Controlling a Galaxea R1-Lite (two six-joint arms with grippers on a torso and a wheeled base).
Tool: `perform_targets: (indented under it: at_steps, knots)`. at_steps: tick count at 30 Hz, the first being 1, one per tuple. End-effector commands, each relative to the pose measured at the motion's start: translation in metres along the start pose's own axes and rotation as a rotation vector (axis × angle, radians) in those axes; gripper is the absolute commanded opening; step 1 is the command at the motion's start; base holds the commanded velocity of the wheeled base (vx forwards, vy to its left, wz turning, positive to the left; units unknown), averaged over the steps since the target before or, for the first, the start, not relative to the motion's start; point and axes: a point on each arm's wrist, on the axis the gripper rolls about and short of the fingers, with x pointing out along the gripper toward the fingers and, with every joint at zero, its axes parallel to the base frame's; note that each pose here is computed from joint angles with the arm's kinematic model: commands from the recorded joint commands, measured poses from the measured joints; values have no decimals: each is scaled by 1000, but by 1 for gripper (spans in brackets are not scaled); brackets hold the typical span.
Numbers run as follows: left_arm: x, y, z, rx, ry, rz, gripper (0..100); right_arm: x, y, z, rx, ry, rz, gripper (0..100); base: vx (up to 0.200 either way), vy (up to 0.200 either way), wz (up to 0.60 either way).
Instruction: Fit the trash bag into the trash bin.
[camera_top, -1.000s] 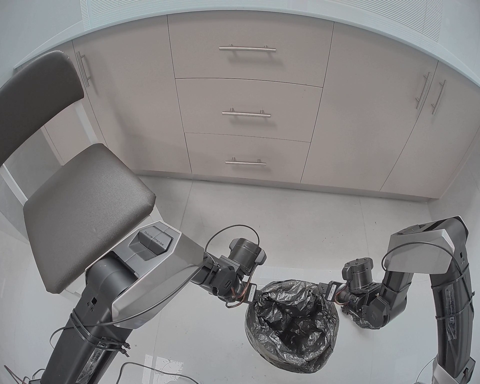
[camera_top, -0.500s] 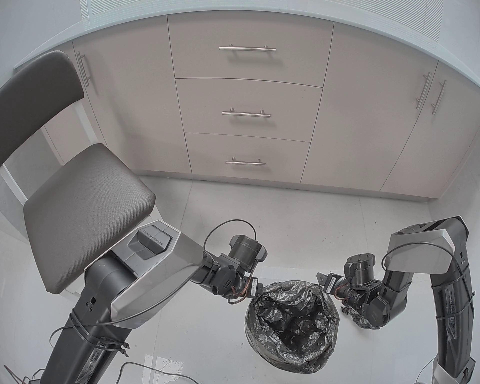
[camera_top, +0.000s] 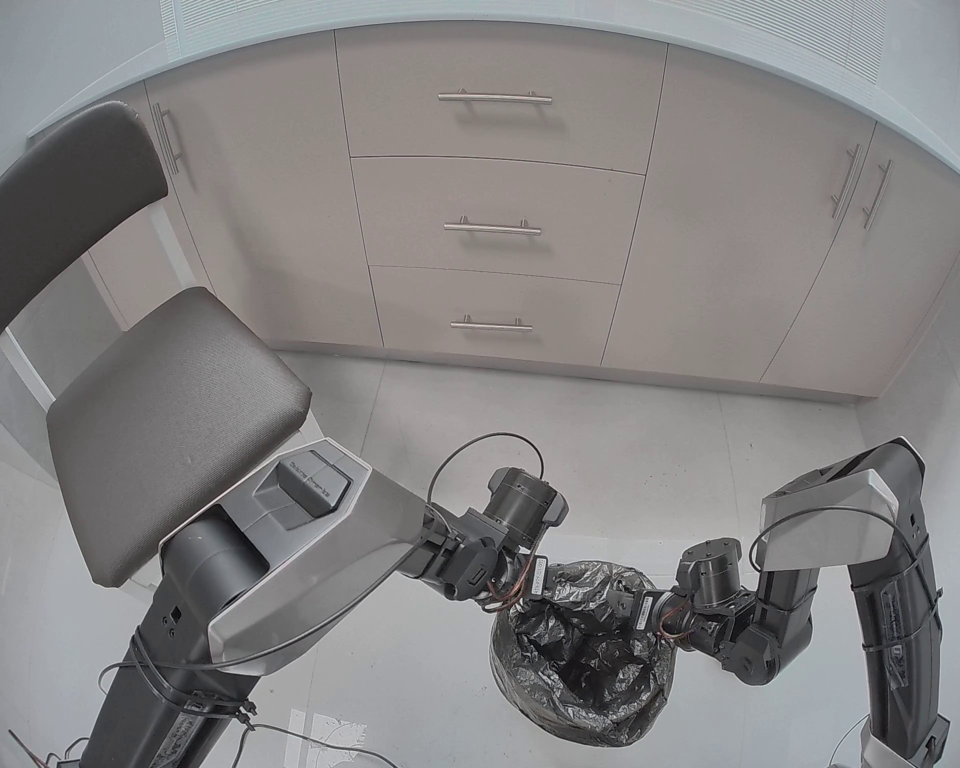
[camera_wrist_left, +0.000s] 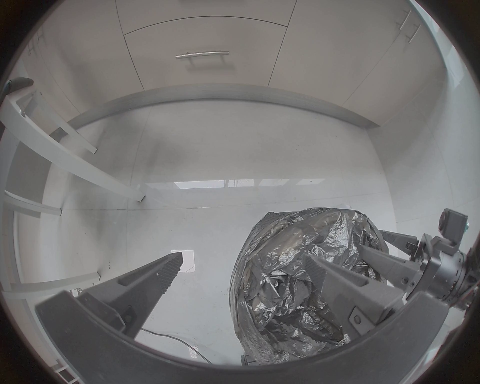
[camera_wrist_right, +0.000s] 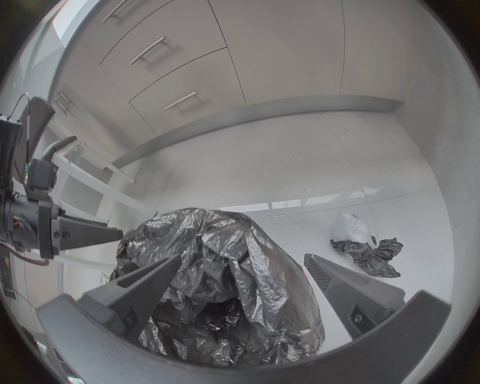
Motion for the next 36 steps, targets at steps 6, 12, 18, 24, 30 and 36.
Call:
perform_targets:
  at_steps: [6,12,18,24,30,36]
  knots:
    - [-1,0,-1,3,4,2,100,5,0,-2,1,4,-4,100,0,0,0]
    - [0,0,-3,5,8,4,100,6,-1,0,7,10,-15,100,0,0,0]
    - [3,3,-7,6,21,12,100,8,1,4,-3,104,-92,100,0,0,0]
    - [5,3,-8,5,25,12,100,9,2,5,13,64,-91,100,0,0,0]
    - [-8,1,-5,2,18,4,100,1,3,6,10,68,-79,100,0,0,0]
    - [-50,0,-7,-72,29,-77,100,-37,15,20,-14,54,23,100,0,0,0]
